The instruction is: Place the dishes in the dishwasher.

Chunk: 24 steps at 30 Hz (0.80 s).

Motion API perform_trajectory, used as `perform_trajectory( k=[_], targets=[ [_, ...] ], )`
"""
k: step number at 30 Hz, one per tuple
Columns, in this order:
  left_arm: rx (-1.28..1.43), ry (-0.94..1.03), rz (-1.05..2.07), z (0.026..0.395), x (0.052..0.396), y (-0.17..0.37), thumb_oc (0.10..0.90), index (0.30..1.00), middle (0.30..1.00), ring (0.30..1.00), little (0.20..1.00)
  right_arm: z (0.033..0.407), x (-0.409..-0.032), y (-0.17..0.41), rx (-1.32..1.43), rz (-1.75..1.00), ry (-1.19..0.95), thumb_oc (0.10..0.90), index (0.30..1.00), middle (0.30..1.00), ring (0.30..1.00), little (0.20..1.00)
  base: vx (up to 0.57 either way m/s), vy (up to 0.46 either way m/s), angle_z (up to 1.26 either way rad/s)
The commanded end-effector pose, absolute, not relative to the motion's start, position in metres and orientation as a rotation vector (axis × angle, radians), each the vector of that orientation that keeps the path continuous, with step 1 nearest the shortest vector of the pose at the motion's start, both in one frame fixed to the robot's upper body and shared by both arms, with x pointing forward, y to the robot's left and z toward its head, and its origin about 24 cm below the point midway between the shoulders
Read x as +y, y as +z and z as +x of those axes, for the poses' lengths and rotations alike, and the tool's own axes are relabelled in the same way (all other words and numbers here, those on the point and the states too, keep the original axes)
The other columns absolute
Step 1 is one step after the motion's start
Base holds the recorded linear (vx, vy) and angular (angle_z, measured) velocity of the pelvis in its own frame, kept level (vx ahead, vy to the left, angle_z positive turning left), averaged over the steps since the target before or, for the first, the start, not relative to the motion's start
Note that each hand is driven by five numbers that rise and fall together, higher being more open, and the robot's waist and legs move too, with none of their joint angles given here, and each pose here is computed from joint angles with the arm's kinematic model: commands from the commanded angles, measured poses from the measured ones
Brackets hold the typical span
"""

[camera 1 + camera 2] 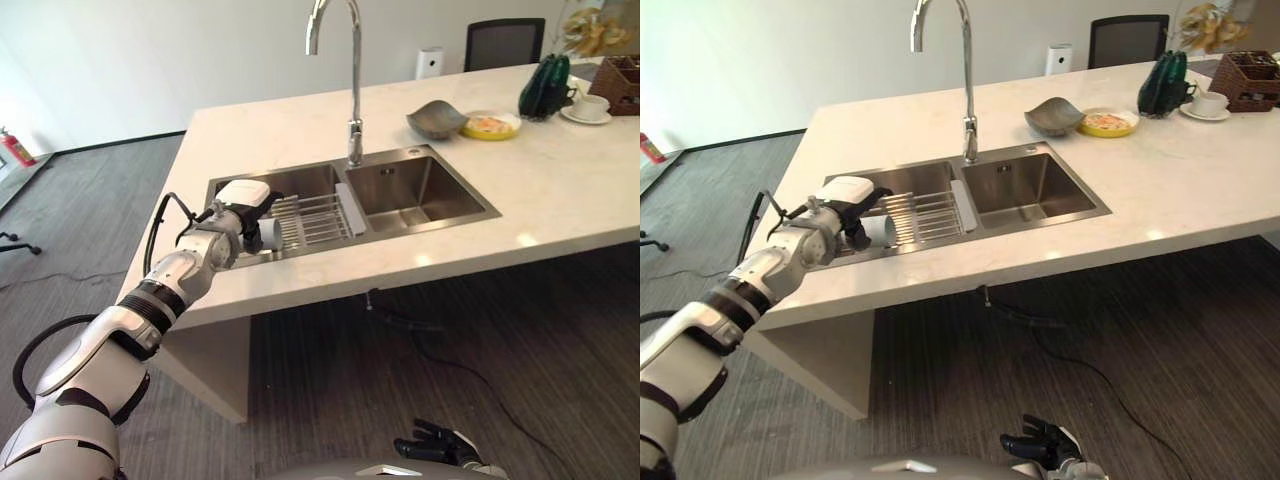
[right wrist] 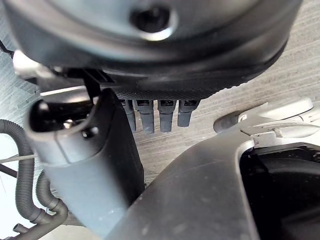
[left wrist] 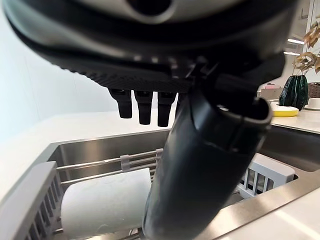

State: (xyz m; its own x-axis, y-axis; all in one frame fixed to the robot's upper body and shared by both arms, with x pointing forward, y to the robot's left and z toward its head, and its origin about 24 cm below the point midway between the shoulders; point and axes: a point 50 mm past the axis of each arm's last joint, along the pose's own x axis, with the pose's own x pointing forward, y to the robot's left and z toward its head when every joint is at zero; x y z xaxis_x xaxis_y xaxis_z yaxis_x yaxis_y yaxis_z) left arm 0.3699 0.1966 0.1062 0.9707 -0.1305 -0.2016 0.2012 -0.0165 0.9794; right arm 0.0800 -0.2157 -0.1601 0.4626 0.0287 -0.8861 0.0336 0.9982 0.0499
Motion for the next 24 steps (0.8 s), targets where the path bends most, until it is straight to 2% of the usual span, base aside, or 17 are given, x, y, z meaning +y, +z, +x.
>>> perform_trajectory(
  k=[1, 4, 8, 14, 16, 24],
  targets=[
    [-0.067, 0.078, 1.644, 0.397, 0.222, 0.197, 0.800, 0.900, 0.900, 0.900, 0.900, 0.082, -0.218, -0.159, 1.076, 0.021, 0.038, 0.800, 0.900, 0.900, 0.900, 0.900, 0.01, -0.003, -0.15],
    [-0.043, 0.088, 1.634, 0.398, 0.225, 0.194, 0.800, 0.900, 0.900, 0.900, 0.900, 0.081, -0.217, -0.159, 1.079, 0.023, 0.039, 0.800, 0.900, 0.900, 0.900, 0.900, 0.00, -0.003, -0.03],
    [0.086, 0.175, 1.588, 0.400, 0.249, 0.187, 0.800, 0.900, 0.900, 0.900, 0.900, 0.073, -0.217, -0.161, 1.096, 0.034, 0.031, 0.800, 0.900, 0.900, 0.900, 0.900, 0.00, -0.006, -0.03],
    [0.086, 0.175, 1.587, 0.400, 0.249, 0.187, 0.800, 0.900, 0.900, 0.900, 0.900, 0.073, -0.217, -0.161, 1.096, 0.034, 0.031, 0.800, 0.900, 0.900, 0.900, 0.900, 0.00, -0.001, -0.10],
    [0.233, 0.223, 1.533, 0.402, 0.264, 0.177, 0.800, 0.900, 0.900, 0.900, 0.900, 0.074, -0.223, -0.159, 1.098, 0.011, 0.032, 0.800, 0.900, 0.900, 0.900, 0.900, 0.05, -0.045, 0.01],
    [0.201, 0.213, 1.524, 0.408, 0.252, 0.187, 0.800, 0.900, 0.900, 0.900, 0.900, 0.092, -0.228, -0.155, 1.054, -0.021, 0.049, 0.800, 0.900, 0.900, 0.900, 0.900, 0.00, -0.006, 0.00]
  ],
)
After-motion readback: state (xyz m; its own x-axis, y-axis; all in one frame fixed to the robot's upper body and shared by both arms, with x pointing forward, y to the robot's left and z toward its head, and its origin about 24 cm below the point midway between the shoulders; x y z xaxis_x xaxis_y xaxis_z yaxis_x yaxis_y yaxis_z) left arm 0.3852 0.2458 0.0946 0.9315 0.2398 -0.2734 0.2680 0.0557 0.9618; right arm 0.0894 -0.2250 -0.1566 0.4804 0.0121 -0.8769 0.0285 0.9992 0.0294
